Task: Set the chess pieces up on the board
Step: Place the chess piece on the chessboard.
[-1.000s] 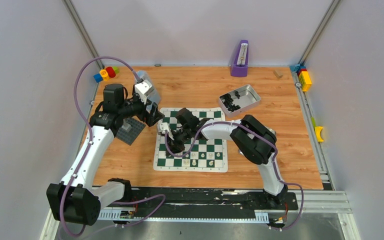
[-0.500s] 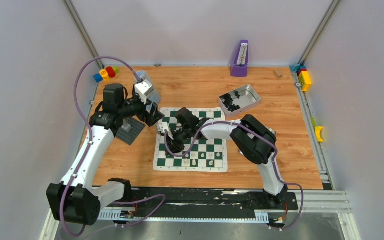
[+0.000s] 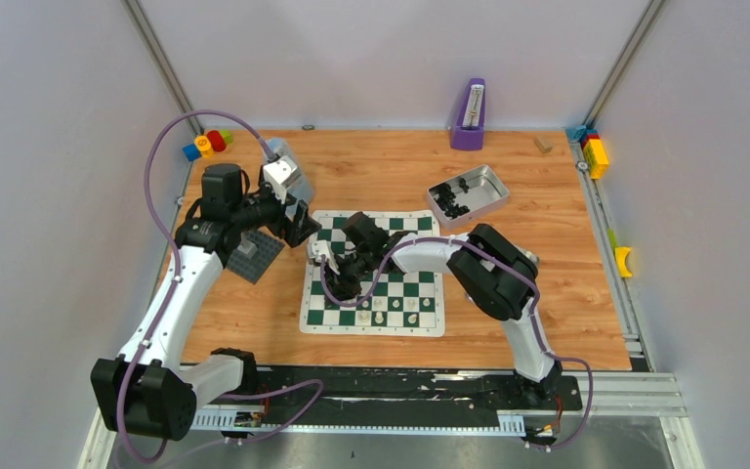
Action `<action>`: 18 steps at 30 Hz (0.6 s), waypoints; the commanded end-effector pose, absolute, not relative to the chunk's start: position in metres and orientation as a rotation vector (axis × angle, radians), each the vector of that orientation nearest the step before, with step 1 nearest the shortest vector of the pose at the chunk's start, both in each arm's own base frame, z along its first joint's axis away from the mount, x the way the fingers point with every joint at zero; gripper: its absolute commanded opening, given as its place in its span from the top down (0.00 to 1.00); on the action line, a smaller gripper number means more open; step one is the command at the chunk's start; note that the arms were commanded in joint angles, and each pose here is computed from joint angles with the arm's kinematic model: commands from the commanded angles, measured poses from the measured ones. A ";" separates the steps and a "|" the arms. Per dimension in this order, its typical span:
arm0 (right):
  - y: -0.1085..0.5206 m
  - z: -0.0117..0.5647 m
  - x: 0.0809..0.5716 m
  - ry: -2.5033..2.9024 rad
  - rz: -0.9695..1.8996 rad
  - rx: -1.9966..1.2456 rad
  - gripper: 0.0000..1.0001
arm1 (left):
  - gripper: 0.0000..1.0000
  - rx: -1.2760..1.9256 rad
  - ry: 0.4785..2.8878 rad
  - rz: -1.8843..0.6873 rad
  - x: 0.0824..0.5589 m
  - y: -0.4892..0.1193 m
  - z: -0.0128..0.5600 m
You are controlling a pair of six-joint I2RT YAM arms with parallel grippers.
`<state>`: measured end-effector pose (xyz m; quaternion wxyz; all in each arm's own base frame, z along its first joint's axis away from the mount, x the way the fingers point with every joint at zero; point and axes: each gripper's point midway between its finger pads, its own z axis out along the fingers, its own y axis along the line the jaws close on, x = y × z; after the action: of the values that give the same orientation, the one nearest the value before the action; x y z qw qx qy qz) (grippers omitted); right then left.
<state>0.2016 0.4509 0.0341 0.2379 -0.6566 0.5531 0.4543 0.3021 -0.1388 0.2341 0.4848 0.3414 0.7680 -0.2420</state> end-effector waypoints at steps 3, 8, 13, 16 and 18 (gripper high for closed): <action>0.456 0.044 0.206 1.479 1.234 -1.804 0.89 | 0.00 0.846 1.814 -0.564 0.305 -0.137 0.243; 0.454 0.049 0.209 1.473 1.208 -1.802 0.93 | 0.00 0.846 1.811 -0.565 0.305 -0.138 0.244; 0.450 0.054 0.214 1.472 1.199 -1.792 0.94 | 0.00 0.847 1.813 -0.570 0.305 -0.138 0.244; 0.448 0.057 0.216 1.464 1.185 -1.788 0.95 | 0.00 0.847 1.813 -0.572 0.305 -0.138 0.243; 0.447 0.058 0.218 1.465 1.178 -1.785 0.95 | 0.00 0.848 1.813 -0.572 0.305 -0.138 0.243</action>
<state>0.2074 0.4475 0.0347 0.2416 -0.6564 0.5572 0.4475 0.3022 -0.1388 0.2322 0.4845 0.3413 0.7681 -0.2423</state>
